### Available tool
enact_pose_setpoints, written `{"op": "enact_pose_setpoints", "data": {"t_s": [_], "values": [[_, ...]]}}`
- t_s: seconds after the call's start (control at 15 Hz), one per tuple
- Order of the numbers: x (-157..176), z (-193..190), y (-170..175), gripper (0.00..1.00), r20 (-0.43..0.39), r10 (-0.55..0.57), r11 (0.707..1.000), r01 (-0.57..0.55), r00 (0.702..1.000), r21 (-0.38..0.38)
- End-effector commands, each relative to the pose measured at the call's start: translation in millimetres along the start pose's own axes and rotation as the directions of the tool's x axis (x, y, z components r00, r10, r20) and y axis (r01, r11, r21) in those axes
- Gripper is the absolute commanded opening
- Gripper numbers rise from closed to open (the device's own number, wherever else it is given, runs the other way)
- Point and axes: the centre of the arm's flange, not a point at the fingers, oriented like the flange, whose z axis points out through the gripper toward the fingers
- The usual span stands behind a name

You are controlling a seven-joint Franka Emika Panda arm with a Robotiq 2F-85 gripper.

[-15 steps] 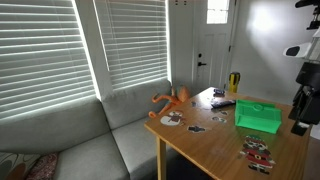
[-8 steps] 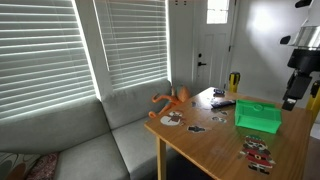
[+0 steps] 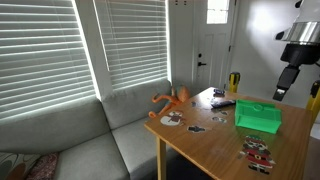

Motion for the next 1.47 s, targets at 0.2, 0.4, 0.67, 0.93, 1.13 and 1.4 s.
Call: {"op": "enact_pose_setpoints", "data": {"t_s": [0.2,0.4,0.67,0.93,1.13,1.4], "values": [[18.7,12.2,37.7,1.00,0.056,-0.077,0.997,0.077,0.995,0.014],[30.0,20.4,67.4,1.00,0.070,-0.141,0.990,0.138,0.988,0.038],[41.0,24.8,96.1,1.00,0.075,-0.261,0.963,0.255,0.962,0.083],[39.7,40.0,114.3,1.00,0.076,-0.360,0.926,0.347,0.930,0.148],[40.3,54.7,126.0,1.00,0.063,-0.395,0.905,0.377,0.916,0.195],[43.5,65.9,137.4,1.00,0.025,-0.399,0.883,0.376,0.917,0.281]]}}
